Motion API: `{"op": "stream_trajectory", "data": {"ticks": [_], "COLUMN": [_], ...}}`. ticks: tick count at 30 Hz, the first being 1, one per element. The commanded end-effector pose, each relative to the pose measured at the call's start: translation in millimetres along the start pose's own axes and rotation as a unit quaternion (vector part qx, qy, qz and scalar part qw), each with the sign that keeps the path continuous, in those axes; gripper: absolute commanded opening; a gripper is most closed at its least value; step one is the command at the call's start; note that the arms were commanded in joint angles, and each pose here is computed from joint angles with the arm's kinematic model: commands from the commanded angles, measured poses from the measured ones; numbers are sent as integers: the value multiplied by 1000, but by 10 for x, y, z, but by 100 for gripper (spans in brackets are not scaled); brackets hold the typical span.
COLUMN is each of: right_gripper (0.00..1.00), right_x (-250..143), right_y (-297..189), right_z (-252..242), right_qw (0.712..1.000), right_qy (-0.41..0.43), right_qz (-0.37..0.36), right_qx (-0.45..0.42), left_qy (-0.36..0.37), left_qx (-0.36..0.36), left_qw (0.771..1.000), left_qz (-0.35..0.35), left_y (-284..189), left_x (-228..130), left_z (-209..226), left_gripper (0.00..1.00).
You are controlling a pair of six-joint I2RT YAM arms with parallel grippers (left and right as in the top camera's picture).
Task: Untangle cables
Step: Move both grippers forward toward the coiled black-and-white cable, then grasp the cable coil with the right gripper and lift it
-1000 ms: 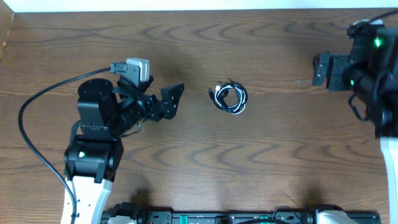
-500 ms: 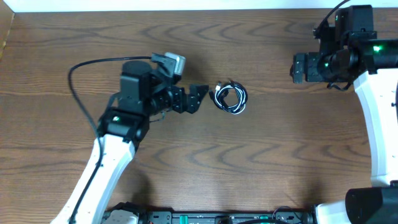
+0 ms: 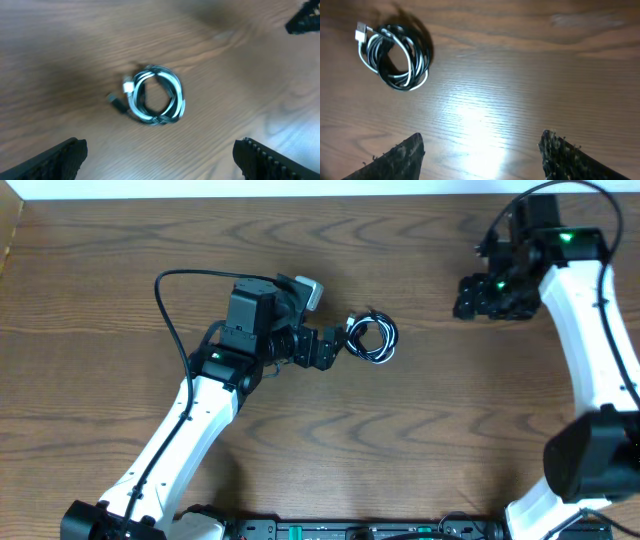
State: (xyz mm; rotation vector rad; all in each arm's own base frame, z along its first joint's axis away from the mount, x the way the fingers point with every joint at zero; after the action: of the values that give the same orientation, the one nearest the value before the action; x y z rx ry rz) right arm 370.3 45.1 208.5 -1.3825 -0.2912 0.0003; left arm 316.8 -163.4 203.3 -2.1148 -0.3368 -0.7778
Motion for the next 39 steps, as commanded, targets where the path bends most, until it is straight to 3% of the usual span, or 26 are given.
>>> {"op": "stream_trajectory", "data": {"ticks": [1,9,12,17,24,31,39], "right_gripper": [71,69,64,61,59,53,46], "right_x": [49,117,128,156,166,195,226], "right_y": [163,564,694,895,1279,1456,1470], "right_z": [199,523,644,777,927,996,978], "right_qw": [999,995,993,991,985,985,984], "right_qy": [-37,-84,-100,-112,-151,-154,-156], "right_qz": [18,46,54,61,78,75,68], "right_qx": [25,34,37,40,-9,-31,-45], "left_qy": [10,-2,-10,-75,-96,-16,-19], "left_qx": [56,119,132,176,145,27,15], "left_qw": [998,993,991,981,985,999,999], "left_qz": [-13,-1,3,-11,1,34,39], "left_y": [-37,-69,-93,-207,-275,-232,-232], "left_x": [75,5,-13,9,-23,-81,-99], "left_z": [108,276,344,603,646,355,326], "left_gripper": [99,99,99,98,99,99,98]}}
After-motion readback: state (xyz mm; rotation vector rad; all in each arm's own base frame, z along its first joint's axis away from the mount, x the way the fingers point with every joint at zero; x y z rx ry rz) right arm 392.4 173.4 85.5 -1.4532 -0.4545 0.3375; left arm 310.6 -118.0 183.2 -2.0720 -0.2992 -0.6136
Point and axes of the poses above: each gripper's point midway between its finger pads, its own y axis out along the fingers, its own z axis along the line the jaws close on, x = y × z, the point moved 5 cm from there along -y, back along the fingers, and after that the axes turned 9 degrees about -y, right-handed, at the moved point
